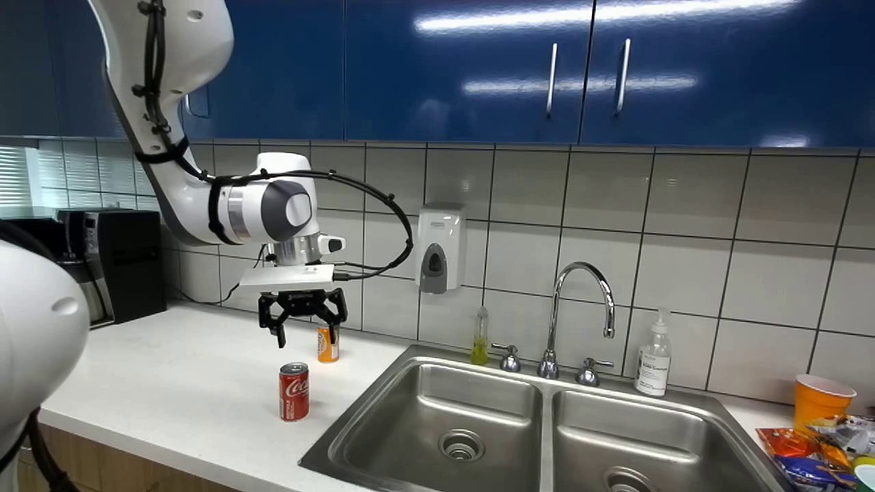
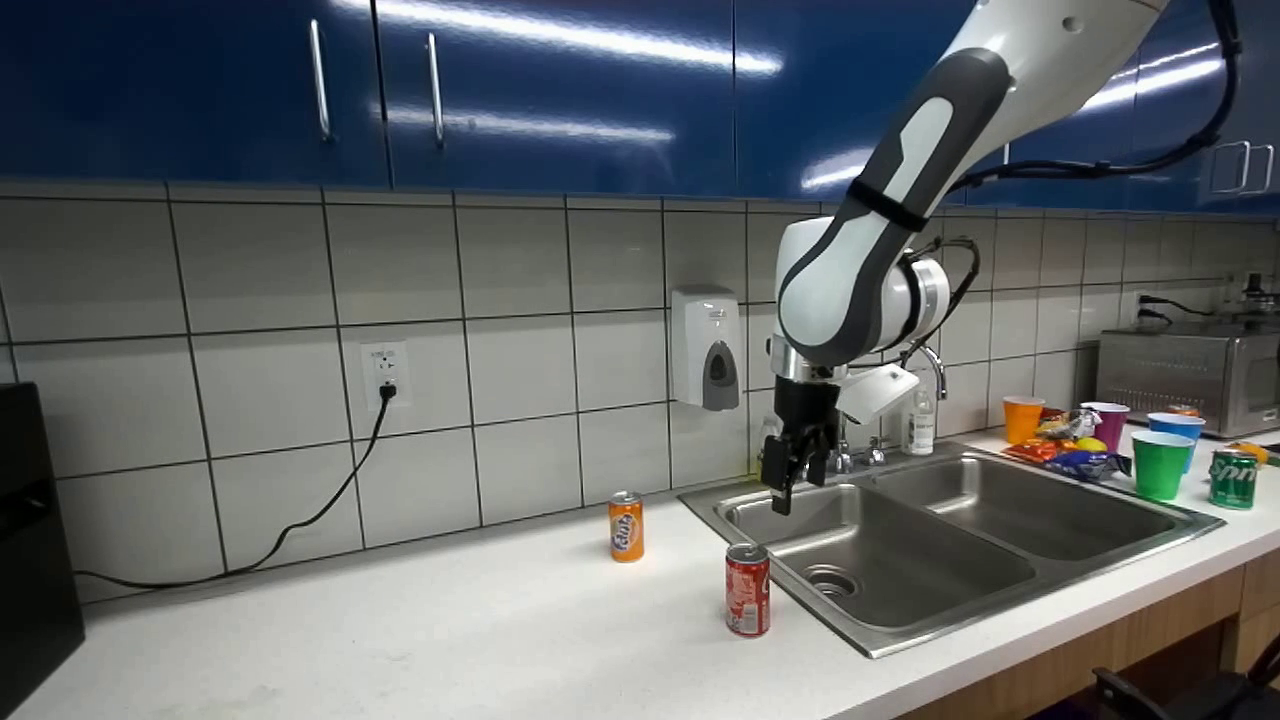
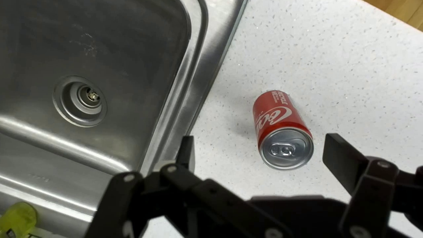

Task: Put the red can in the left sink

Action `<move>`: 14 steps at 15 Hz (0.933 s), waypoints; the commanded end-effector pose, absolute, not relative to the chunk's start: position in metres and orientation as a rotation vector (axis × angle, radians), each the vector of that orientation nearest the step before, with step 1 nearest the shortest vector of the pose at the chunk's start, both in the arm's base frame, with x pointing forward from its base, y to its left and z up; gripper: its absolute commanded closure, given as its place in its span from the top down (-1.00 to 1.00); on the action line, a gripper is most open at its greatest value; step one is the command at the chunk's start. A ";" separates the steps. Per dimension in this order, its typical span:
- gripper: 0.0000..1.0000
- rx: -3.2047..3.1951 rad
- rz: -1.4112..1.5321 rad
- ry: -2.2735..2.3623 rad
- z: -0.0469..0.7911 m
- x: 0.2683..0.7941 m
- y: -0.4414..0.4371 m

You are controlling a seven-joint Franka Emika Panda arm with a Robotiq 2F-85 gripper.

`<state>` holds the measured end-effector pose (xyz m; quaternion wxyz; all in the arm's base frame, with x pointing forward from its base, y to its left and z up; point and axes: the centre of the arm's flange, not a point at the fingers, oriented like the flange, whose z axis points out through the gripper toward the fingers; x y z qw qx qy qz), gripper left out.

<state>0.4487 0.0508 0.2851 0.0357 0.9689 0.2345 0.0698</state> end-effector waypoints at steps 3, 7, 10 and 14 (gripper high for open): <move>1.00 2.990 0.229 0.737 0.274 0.470 0.072; 1.00 2.995 0.210 0.753 0.265 0.476 0.077; 1.00 2.996 0.186 0.763 0.258 0.478 0.083; 1.00 3.001 0.165 0.778 0.251 0.482 0.090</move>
